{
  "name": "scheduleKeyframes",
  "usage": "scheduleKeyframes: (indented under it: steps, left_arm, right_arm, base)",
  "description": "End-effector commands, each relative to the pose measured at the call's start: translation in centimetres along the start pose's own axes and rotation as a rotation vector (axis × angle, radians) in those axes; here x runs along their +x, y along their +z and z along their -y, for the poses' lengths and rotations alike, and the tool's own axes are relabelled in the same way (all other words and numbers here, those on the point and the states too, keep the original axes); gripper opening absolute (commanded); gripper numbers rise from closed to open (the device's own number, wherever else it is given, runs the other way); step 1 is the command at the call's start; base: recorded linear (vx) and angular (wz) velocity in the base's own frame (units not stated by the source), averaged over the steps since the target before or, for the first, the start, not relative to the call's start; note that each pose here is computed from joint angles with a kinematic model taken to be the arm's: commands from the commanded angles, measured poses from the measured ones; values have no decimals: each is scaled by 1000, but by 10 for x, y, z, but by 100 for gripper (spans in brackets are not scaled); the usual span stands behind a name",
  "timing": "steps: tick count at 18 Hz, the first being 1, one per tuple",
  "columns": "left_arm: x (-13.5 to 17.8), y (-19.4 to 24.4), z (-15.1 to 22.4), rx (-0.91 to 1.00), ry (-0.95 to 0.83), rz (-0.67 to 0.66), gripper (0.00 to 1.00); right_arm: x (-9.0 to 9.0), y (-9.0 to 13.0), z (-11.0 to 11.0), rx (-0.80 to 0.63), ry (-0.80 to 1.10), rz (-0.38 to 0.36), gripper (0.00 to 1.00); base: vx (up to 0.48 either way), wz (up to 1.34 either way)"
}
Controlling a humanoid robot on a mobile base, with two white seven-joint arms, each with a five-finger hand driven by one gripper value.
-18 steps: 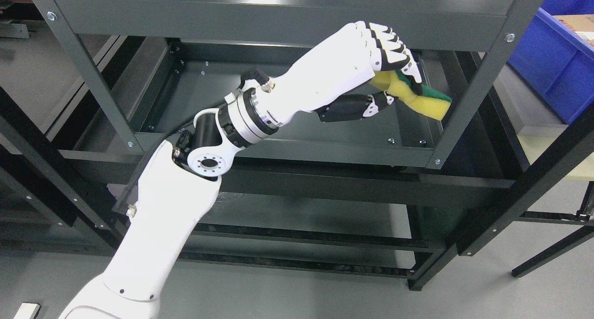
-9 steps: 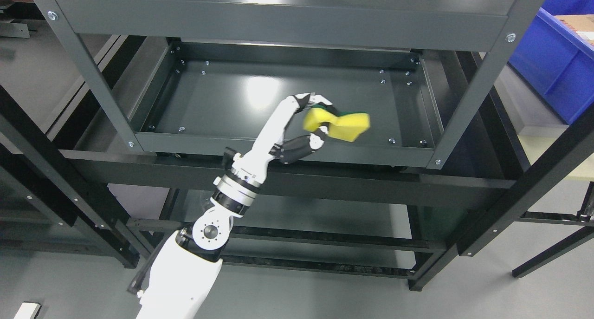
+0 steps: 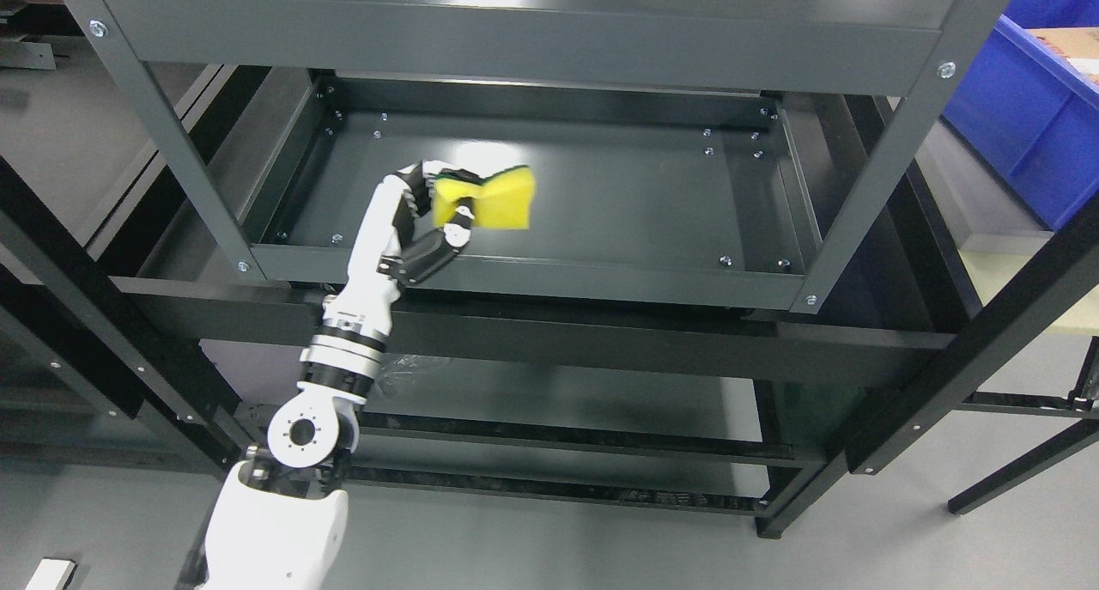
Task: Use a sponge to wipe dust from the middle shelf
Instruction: 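Lift the sponge off the shelf and pull the left hand back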
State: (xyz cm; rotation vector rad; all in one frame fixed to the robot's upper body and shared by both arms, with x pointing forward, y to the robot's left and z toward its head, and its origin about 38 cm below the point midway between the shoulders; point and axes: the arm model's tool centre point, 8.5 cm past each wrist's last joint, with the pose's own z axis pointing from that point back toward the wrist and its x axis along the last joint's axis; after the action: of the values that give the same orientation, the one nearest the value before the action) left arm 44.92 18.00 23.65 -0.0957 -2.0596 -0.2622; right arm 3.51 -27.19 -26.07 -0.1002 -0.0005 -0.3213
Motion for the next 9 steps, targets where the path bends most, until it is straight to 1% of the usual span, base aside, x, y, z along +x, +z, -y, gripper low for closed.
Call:
scheduleKeyframes:
  steps: [1, 3, 9]
  left_arm:
    - [20, 34, -93, 251, -39, 44, 0]
    - [15, 39, -92, 251, -38, 27, 0]
    - [14, 39, -90, 243, -36, 25, 0]
  right_arm:
    - [9, 0, 10, -14, -2, 21, 100]
    - [9, 0, 10, -14, -2, 21, 100]
    - [9, 0, 10, -15, 0, 21, 100]
  base:
    - [0, 0]
    - [0, 0]
    - [0, 0]
